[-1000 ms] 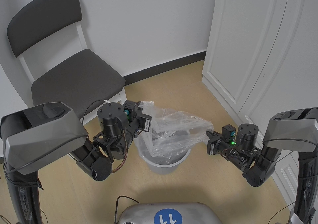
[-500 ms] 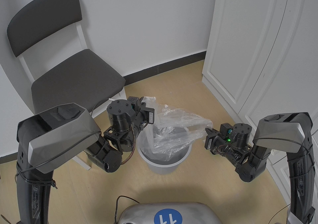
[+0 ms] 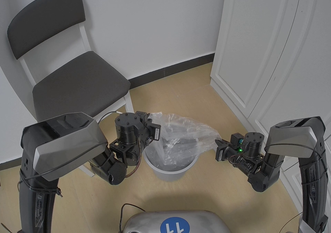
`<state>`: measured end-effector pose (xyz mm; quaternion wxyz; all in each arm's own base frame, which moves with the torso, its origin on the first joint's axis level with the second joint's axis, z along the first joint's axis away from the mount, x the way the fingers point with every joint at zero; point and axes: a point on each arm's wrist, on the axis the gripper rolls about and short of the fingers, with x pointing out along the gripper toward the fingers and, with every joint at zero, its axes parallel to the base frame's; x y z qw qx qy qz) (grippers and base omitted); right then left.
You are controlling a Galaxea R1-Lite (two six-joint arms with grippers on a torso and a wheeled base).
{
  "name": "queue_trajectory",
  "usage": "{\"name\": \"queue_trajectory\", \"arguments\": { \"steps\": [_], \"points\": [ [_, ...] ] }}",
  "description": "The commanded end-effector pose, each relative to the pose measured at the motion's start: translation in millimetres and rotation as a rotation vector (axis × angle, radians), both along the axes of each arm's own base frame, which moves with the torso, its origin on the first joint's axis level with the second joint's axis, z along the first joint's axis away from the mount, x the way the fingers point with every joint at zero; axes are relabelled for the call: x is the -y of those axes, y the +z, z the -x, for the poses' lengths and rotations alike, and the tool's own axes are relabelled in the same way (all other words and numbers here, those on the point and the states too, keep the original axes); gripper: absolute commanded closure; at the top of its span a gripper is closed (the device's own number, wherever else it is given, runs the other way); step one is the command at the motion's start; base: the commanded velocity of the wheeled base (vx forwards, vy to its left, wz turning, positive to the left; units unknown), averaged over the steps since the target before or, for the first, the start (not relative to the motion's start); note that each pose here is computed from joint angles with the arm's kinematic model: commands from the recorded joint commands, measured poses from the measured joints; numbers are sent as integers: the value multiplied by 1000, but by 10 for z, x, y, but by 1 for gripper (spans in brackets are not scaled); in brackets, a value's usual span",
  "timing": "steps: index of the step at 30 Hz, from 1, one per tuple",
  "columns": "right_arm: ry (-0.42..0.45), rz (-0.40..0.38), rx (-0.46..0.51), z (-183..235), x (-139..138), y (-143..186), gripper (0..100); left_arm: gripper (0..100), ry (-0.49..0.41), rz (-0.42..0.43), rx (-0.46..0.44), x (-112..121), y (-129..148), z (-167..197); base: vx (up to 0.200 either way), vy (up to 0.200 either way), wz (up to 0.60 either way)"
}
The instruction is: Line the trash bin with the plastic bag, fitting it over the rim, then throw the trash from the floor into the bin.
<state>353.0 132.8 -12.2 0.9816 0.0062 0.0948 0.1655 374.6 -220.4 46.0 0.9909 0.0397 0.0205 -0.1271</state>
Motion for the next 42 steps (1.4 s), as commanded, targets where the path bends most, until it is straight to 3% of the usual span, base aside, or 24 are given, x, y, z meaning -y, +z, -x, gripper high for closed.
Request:
{"name": "queue_trajectory", "arguments": {
  "steps": [1, 8, 16, 24, 42],
  "points": [
    [-6, -2, 25, -1, 27, 55, 100, 100, 10, -15, -21, -47, -6, 7, 0, 0, 0],
    [-53, 127, 40, -8, 313, 63, 100, 100, 81, -150, -109, -439, 27, 10, 0, 0, 0],
    [-23, 171, -26, 83, 264, -67, 100, 100, 109, -253, -144, -640, -53, 26, 0, 0, 0],
    [7, 199, -102, 188, 212, -150, 100, 100, 120, -288, -201, -743, -46, 66, 0, 0, 0],
    [-15, 327, -179, 198, 455, -255, 100, 100, 176, -332, -325, -984, -235, -77, 0, 0, 0]
  ]
}}
